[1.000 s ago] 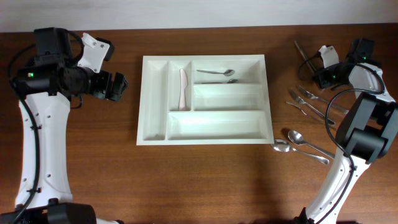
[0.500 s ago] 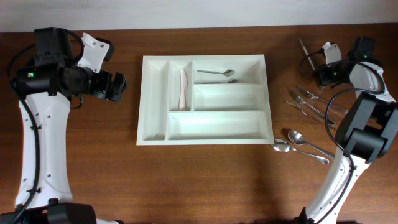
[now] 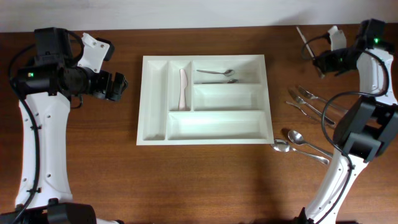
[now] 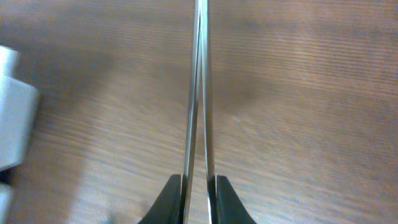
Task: Pack container
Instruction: 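Carry the tongs into the tray's left compartment beside the knife, then open the right gripper and withdraw it toward the forks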
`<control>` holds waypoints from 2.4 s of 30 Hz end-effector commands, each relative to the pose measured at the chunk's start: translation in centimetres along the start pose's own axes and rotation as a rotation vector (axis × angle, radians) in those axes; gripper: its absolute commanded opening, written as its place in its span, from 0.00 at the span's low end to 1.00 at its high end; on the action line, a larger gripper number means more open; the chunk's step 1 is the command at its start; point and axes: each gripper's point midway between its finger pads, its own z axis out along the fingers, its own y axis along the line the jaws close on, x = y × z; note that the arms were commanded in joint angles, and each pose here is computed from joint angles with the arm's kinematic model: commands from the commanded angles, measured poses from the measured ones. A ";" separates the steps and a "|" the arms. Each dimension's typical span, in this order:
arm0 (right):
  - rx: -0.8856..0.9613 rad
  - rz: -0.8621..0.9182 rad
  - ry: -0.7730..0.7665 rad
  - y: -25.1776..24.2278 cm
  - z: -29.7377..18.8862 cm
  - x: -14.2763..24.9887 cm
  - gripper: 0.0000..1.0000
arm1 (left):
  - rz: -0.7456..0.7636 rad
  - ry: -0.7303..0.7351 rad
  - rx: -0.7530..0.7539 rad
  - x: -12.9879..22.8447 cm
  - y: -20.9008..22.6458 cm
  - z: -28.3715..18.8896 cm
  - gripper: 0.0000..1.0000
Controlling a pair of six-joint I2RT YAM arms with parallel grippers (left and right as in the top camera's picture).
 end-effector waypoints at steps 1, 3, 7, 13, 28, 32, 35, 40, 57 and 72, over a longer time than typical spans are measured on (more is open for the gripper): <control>-0.101 -0.078 -0.094 5.3 -2.7 -4.6 0.04 | 0.023 -0.032 -0.003 -0.5 -0.4 -1.2 0.99; -0.153 -0.103 -0.098 8.1 -3.5 -5.7 0.04 | 0.023 -0.032 -0.003 -0.5 -0.4 -1.2 0.99; -0.246 -0.140 -0.084 14.0 -4.5 -7.3 0.04 | 0.023 -0.032 -0.003 -0.5 -0.4 -1.2 0.99; -0.356 -0.089 0.006 24.0 -2.6 -7.6 0.04 | 0.022 -0.032 -0.003 -0.5 -0.4 -1.2 0.99; -0.157 0.102 0.202 43.2 2.4 -2.9 0.04 | 0.023 -0.032 -0.003 -0.5 -0.4 -1.2 0.99; -0.111 0.153 0.212 45.2 2.7 -1.9 0.04 | 0.022 -0.032 -0.003 -0.5 -0.4 -1.2 0.99; -0.118 0.175 0.228 46.8 2.8 -1.1 0.04 | 0.022 -0.032 -0.003 -0.5 -0.4 -1.2 0.99; -0.127 0.133 0.268 49.2 3.4 1.0 0.04 | 0.022 -0.032 -0.003 -0.5 -0.4 -1.2 0.99; -0.124 0.089 0.293 53.0 3.3 3.5 0.70 | 0.022 -0.032 -0.003 -0.5 -0.4 -1.2 0.99; -0.057 0.284 0.113 40.3 -3.9 -5.3 0.71 | 0.023 -0.032 -0.003 -0.5 -0.4 -1.2 0.99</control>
